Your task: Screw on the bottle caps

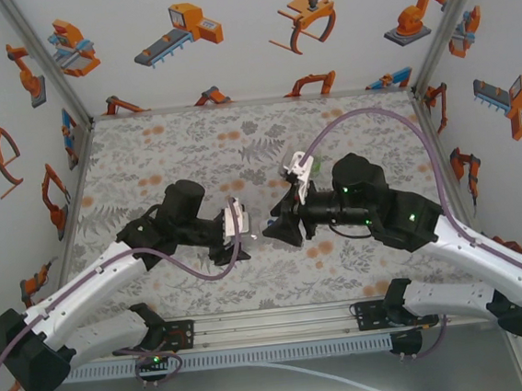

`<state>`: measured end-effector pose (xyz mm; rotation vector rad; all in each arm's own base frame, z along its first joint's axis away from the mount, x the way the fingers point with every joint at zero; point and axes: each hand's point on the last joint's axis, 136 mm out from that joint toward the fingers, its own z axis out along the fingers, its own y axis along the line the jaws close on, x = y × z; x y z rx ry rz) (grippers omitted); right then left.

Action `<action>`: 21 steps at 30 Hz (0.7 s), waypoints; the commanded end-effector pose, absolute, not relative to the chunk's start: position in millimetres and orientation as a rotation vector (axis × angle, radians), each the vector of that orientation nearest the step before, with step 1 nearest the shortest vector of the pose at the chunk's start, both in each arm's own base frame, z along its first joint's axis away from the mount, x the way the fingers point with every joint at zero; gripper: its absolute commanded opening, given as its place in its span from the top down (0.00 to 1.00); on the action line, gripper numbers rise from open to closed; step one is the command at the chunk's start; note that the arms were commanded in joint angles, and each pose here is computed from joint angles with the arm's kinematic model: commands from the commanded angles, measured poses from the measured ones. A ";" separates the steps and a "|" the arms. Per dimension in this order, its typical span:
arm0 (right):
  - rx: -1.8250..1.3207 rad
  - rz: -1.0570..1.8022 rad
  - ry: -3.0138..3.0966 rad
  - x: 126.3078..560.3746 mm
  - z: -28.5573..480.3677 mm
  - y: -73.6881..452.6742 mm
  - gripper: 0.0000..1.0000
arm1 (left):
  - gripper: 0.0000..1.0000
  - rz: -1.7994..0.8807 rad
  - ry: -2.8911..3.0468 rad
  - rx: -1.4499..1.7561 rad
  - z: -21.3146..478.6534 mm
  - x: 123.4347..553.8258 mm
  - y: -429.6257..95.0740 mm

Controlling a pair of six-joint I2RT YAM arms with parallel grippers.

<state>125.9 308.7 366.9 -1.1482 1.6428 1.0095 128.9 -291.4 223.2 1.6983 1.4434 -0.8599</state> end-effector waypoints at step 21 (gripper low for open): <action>-1.533 0.923 1.416 103.6 354.1 321.5 0.67 | 1.00 -1.020 1.347 1.747 237.3 96.8 -286.2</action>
